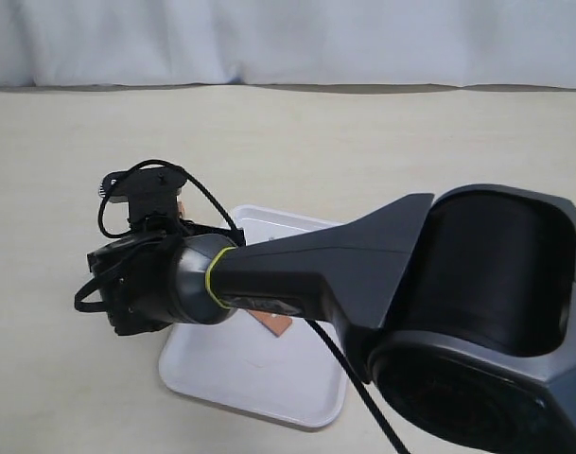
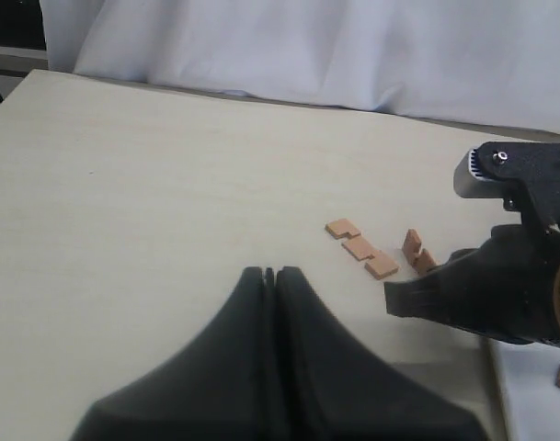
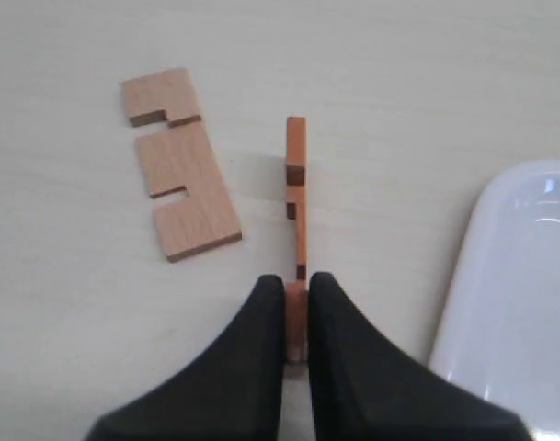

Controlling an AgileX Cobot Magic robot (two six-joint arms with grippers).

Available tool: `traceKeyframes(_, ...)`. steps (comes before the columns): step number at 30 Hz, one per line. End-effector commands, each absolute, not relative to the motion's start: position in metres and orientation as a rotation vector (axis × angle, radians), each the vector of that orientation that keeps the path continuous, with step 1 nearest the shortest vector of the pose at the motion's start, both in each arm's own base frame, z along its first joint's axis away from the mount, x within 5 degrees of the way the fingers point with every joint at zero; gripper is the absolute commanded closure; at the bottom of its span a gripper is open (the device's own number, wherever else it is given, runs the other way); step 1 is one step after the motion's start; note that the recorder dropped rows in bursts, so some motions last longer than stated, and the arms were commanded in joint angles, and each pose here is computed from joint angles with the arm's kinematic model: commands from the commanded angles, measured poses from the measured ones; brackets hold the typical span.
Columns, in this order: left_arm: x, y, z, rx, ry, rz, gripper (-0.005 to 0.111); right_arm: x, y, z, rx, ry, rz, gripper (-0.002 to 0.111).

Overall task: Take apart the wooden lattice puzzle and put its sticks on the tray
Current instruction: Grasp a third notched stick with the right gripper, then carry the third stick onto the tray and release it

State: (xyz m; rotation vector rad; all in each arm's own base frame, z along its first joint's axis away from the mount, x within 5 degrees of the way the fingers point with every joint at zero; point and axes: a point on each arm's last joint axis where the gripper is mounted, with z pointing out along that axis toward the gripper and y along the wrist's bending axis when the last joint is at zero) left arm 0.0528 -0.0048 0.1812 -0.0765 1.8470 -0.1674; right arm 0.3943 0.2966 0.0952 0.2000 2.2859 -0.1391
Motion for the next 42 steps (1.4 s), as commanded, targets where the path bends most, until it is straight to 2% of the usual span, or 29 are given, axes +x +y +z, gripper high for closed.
traceKeyframes(1, 0.053, -0.005, 0.181, -0.077, 1.839, -0.169, 0.107, 0.39, 0.294, 0.12, 0.165, 2.219, -0.27, 0.104)
traceKeyframes(8, 0.053, -0.005, 0.181, -0.077, 1.839, -0.169, 0.107, 0.38, 0.29, 0.183, 0.047, 2.178, -0.354, 0.104)
traceKeyframes(13, 0.053, -0.005, 0.181, -0.077, 1.839, -0.169, 0.107, 0.367, 0.284, 0.207, -0.071, 2.245, -0.337, 0.104)
traceKeyframes(16, 0.053, -0.005, 0.181, -0.077, 1.839, -0.169, 0.107, 0.358, 0.278, 0.214, -0.194, 2.287, -0.229, 0.104)
traceKeyframes(21, 0.053, -0.005, 0.181, -0.077, 1.839, -0.169, 0.107, 0.344, 0.249, 0.207, -0.293, 2.393, -0.109, 0.104)
traceKeyframes(28, 0.053, -0.005, 0.181, -0.077, 1.839, -0.169, 0.107, 0.323, 0.207, 0.172, -0.371, 2.438, 0.028, 0.104)
traceKeyframes(33, 0.053, -0.005, 0.181, -0.077, 1.839, -0.169, 0.107, 0.317, 0.176, 0.148, -0.357, 2.516, -0.053, 0.104)
traceKeyframes(39, 0.053, -0.005, 0.181, -0.077, 1.839, -0.169, 0.107, 0.311, 0.17, 0.139, -0.451, 2.513, -0.101, 0.103)
traceKeyframes(41, 0.053, -0.005, 0.181, -0.077, 1.839, -0.169, 0.107, 0.311, 0.171, 0.139, -0.463, 2.503, -0.077, 0.093)
traceKeyframes(42, 0.053, -0.005, 0.181, -0.077, 1.839, -0.169, 0.107, 0.311, 0.173, 0.139, -0.472, 2.493, -0.05, 0.082)
